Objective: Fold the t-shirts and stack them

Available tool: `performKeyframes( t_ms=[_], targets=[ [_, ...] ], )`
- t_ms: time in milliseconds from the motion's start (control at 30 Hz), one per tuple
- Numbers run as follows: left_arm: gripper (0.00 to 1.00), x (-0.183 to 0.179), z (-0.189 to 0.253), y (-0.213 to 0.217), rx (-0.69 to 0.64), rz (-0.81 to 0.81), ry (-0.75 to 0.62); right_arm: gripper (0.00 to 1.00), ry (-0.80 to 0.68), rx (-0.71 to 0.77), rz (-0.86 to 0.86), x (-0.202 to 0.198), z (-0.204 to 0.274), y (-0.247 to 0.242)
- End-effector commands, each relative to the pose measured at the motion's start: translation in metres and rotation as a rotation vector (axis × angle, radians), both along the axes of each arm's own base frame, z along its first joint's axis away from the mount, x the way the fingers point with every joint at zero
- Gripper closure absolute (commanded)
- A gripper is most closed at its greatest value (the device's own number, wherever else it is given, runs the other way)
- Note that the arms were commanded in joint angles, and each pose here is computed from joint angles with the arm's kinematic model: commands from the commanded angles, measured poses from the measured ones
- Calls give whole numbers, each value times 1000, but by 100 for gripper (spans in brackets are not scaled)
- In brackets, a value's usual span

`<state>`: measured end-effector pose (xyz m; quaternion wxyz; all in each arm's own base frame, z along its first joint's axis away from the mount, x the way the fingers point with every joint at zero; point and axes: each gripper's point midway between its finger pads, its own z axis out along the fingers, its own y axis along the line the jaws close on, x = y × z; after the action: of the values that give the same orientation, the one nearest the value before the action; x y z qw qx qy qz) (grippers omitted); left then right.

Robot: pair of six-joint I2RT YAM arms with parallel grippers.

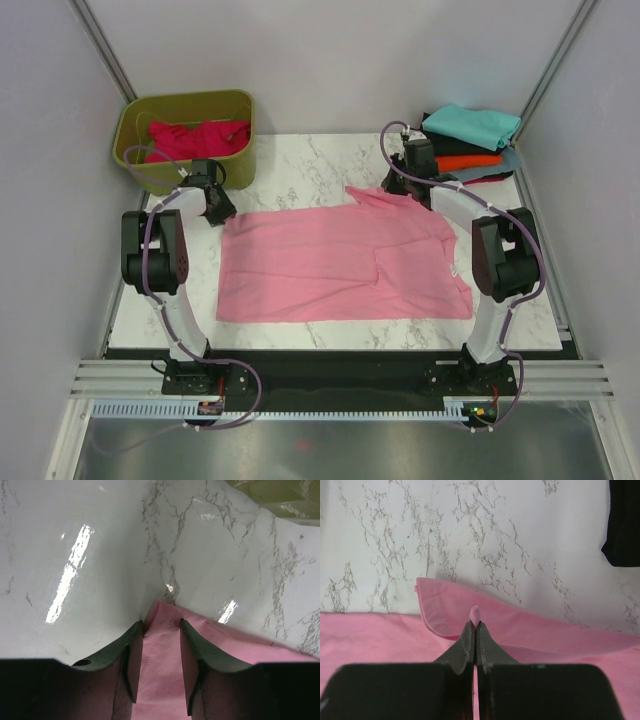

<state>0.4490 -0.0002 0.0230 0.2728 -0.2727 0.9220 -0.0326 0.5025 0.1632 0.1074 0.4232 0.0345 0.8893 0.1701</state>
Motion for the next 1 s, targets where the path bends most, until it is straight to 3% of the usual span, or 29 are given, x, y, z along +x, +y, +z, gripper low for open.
performKeyframes(
  t_ms=[0,100,267,633,967],
  targets=[
    [59,11,-11,-5,-27,10,-6,100,-73,22,6,1,29,1],
    [69,5,-15,-18,-31,-10,6,100,-70,14,2,1,26,-1],
    [98,8,-9,-24,-30,-46,-14,100,-60,20,22,0,21,2],
    [98,13,85,-35,41,-117,-197,100,-132,19,1,-5,64,-7],
    [98,-12,102,-24,101,-118,-220,100,-142,5,-22,-60,72,-26]
  ],
)
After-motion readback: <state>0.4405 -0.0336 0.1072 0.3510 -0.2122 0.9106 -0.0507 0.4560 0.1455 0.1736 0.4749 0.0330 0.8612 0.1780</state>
